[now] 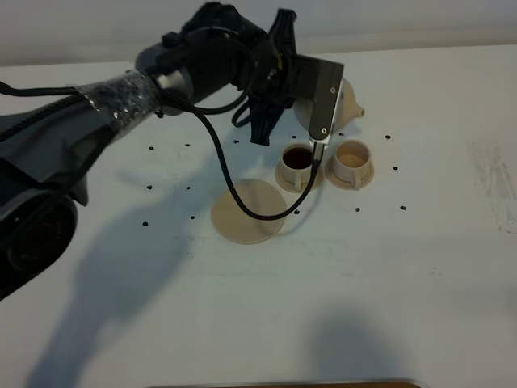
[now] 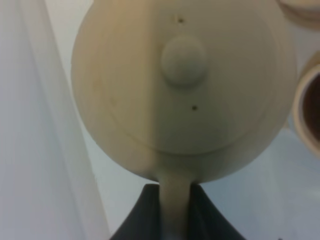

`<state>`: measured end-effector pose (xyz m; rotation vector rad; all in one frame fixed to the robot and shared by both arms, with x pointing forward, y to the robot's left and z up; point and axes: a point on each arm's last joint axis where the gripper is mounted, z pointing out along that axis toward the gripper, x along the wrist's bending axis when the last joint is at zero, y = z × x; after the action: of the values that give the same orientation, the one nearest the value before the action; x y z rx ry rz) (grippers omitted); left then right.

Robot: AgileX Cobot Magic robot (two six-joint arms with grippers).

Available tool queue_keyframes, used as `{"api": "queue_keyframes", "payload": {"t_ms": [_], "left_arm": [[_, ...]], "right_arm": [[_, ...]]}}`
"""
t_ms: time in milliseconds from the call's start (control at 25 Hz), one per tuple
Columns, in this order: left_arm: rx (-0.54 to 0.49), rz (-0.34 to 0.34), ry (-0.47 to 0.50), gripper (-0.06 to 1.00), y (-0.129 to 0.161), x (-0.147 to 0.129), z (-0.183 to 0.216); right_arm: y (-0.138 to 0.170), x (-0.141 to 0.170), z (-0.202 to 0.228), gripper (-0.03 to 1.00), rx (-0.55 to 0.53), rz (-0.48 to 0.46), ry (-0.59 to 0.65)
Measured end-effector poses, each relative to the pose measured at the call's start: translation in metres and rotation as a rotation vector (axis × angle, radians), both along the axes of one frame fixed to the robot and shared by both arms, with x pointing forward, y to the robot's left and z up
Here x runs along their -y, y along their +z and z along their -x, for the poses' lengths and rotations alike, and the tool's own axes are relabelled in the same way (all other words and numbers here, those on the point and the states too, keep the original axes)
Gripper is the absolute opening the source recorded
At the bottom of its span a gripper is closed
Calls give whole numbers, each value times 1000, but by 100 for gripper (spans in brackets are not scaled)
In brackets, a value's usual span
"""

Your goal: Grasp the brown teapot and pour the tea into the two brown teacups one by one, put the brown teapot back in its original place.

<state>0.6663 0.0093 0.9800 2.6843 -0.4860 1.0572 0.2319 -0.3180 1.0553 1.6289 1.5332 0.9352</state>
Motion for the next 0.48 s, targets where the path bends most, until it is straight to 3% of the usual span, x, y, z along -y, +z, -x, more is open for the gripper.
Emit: {"api": "queue_keyframes", "payload": {"t_ms": [480], "left_arm": [[85, -60, -111, 16, 0, 2, -3]], "right_arm": [[0, 0, 0, 43, 0, 0, 0]]}}
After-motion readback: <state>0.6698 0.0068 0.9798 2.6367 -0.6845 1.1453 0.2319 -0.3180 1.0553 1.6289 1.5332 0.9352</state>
